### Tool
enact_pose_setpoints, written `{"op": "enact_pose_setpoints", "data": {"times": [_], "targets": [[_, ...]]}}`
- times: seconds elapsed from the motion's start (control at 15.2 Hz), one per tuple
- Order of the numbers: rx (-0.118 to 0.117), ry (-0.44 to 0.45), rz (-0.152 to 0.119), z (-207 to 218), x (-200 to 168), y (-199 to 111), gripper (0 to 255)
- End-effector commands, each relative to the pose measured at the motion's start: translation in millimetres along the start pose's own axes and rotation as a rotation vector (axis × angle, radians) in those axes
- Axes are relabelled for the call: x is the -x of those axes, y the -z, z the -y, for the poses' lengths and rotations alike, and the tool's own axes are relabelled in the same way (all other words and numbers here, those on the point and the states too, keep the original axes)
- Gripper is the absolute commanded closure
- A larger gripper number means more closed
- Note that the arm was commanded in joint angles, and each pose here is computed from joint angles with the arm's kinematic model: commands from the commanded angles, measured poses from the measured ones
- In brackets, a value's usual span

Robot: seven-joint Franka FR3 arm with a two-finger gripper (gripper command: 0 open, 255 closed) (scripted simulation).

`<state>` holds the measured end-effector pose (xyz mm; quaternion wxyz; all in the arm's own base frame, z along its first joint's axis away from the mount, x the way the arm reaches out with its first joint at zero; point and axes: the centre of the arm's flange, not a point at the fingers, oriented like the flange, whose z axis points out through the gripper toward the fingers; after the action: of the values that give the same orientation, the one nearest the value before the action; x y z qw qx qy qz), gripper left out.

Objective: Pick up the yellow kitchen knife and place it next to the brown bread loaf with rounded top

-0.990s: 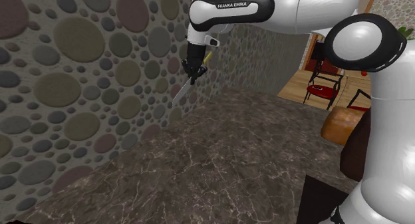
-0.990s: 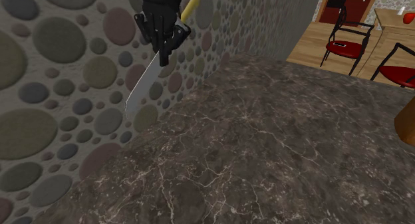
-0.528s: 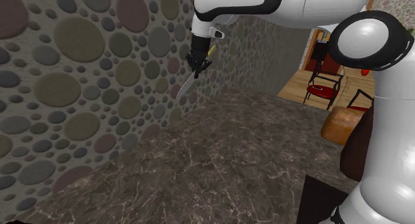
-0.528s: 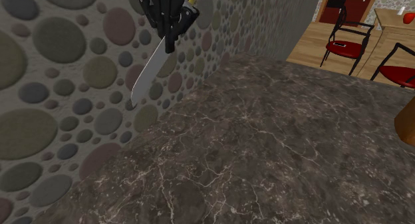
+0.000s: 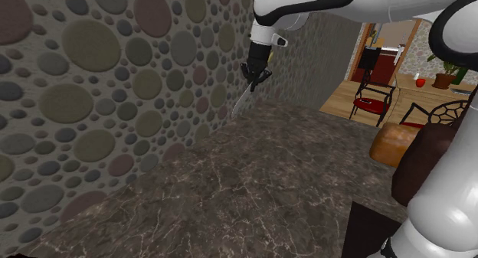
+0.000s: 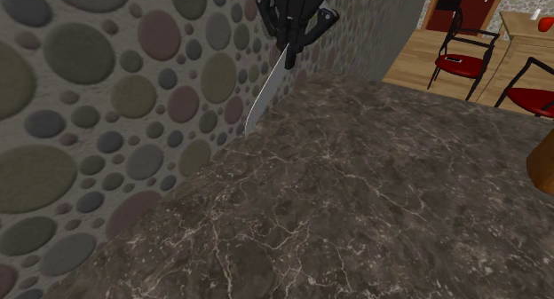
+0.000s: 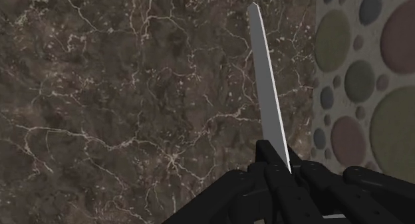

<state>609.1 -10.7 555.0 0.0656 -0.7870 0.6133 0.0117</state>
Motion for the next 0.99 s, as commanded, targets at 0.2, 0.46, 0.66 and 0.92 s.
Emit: {"op": "enact_pose_setpoints", "data": {"times": [0.2,0.46,0.66,0.92], "targets": [[0.0,0.001,0.0,-49,-43,11,255],[0.0,0.001,0.0,-89,-76,18,255],[0.0,0.001,0.0,-119,-101,23,255],[0.0,0.001,0.0,-160,-135,30,255]]}}
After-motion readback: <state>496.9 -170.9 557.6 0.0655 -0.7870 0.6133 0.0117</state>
